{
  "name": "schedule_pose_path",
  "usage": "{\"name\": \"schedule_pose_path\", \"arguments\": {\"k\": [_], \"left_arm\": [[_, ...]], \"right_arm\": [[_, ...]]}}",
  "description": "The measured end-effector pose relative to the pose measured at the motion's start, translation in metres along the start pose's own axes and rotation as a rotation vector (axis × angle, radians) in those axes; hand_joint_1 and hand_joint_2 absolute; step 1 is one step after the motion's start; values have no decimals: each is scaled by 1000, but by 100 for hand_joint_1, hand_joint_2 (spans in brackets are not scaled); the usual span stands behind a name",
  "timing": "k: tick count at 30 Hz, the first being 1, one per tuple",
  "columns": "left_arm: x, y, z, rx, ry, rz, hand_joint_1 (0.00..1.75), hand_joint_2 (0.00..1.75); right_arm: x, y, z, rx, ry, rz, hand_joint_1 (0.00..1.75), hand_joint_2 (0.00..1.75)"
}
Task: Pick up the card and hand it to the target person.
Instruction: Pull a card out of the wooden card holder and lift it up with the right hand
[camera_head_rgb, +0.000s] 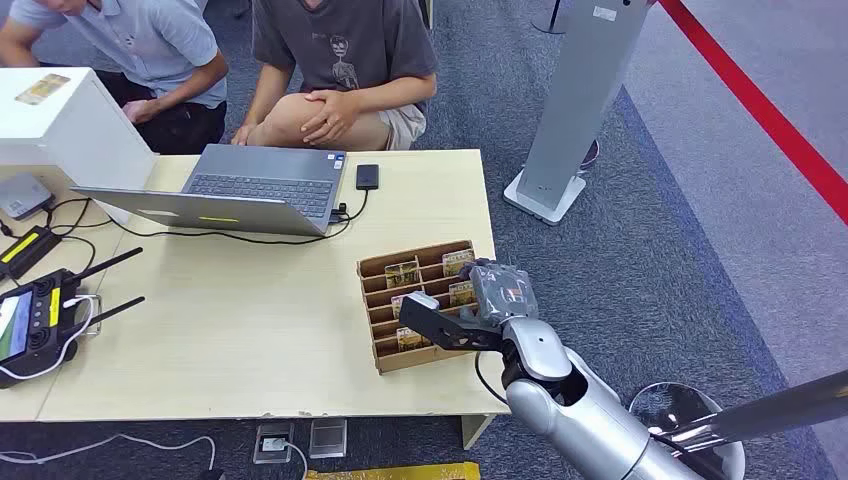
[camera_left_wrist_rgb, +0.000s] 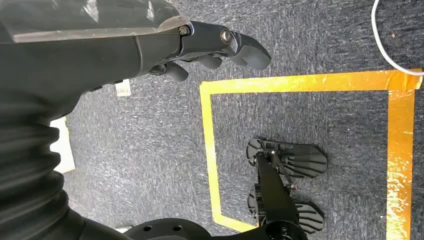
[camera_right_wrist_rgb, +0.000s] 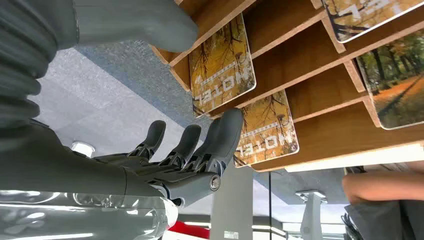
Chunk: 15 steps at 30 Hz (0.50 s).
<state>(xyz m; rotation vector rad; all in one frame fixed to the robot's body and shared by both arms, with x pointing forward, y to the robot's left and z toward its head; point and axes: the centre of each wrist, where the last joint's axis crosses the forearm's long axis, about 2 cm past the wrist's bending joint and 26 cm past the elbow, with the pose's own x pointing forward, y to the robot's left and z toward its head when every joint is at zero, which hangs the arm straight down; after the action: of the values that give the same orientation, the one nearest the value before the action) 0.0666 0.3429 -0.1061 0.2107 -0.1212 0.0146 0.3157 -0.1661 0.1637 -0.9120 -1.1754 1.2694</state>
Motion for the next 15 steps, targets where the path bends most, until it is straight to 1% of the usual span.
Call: {"name": "schedule_pose_path", "arguments": {"k": [6,13,15], "left_arm": [[0,0,0,0,-2,-1,0,175],[0,0,0,0,-3,-2,0,175],[0,0,0,0,-3,-2,0,175]], "right_arm": [[-1,1,-1,3,6,0,76,175],[-1,2,-1,4,13,-10,84,175],[-1,2,-1,6,15,-11,89,175]]}}
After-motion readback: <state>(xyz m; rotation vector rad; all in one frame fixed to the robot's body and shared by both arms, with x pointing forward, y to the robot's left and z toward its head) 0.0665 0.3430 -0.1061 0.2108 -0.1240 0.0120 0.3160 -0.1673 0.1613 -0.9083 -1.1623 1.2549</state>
